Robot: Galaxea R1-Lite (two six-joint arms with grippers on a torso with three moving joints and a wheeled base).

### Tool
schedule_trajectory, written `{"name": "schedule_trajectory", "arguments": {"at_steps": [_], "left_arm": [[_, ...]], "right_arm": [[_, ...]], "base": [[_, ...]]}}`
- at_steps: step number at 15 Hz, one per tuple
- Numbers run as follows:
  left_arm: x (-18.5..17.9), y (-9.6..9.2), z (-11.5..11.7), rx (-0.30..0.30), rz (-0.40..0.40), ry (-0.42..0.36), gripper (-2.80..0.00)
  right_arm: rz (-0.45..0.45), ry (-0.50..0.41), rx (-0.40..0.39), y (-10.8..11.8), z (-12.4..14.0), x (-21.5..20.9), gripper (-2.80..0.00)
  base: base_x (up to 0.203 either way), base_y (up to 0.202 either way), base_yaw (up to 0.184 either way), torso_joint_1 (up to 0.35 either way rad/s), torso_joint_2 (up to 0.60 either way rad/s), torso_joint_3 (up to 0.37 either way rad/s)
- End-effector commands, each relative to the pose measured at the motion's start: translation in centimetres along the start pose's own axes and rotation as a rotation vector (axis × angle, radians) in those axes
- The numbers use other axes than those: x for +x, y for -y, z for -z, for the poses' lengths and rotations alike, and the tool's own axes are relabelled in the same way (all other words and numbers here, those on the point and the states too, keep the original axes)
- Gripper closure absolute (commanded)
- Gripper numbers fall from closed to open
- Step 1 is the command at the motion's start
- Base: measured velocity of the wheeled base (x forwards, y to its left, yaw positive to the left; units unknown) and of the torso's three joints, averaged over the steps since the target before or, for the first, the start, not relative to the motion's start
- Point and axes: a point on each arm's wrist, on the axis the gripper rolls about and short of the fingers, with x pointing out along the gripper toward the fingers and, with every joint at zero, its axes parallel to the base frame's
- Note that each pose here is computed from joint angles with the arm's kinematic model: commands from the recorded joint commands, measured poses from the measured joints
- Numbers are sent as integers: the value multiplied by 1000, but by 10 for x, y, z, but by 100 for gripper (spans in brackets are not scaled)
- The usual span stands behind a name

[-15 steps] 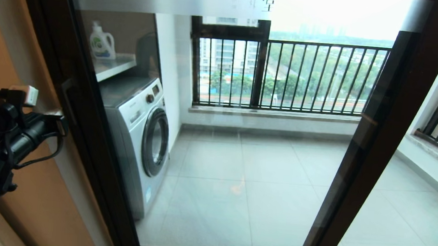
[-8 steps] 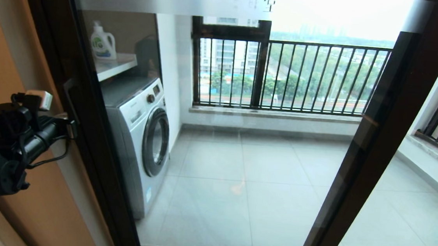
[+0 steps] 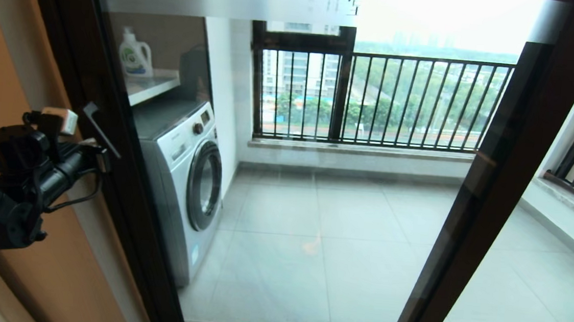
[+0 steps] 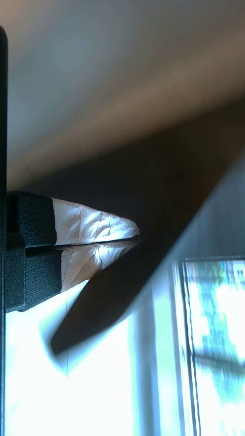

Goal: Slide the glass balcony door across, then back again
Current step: Close the slid door

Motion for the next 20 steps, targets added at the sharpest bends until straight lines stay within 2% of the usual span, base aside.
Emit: {"name": "schedule_trajectory", "arguments": {"at_steps": [1,4,7,17,20], "left_arm": [[-4,7,-11,2,6,26,0],[-3,16,-13,1,9,29,0],[-2,16,-15,3,4,35,0],[-6,34,-45,6,37,116,0],[-9,35,-41,5,40,97,0]], "right_arm": [[-2,-12,0,0,3,1,0],[-2,-12,0,0,3,1,0],[-2,-12,0,0,3,1,0],[-2,-12,0,0,3,1,0],[-2,-12,0,0,3,1,0]], "base": [[0,0,0,0,0,0],[0,0,0,0,0,0],[0,0,0,0,0,0],[0,0,0,0,0,0],[0,0,0,0,0,0]]}}
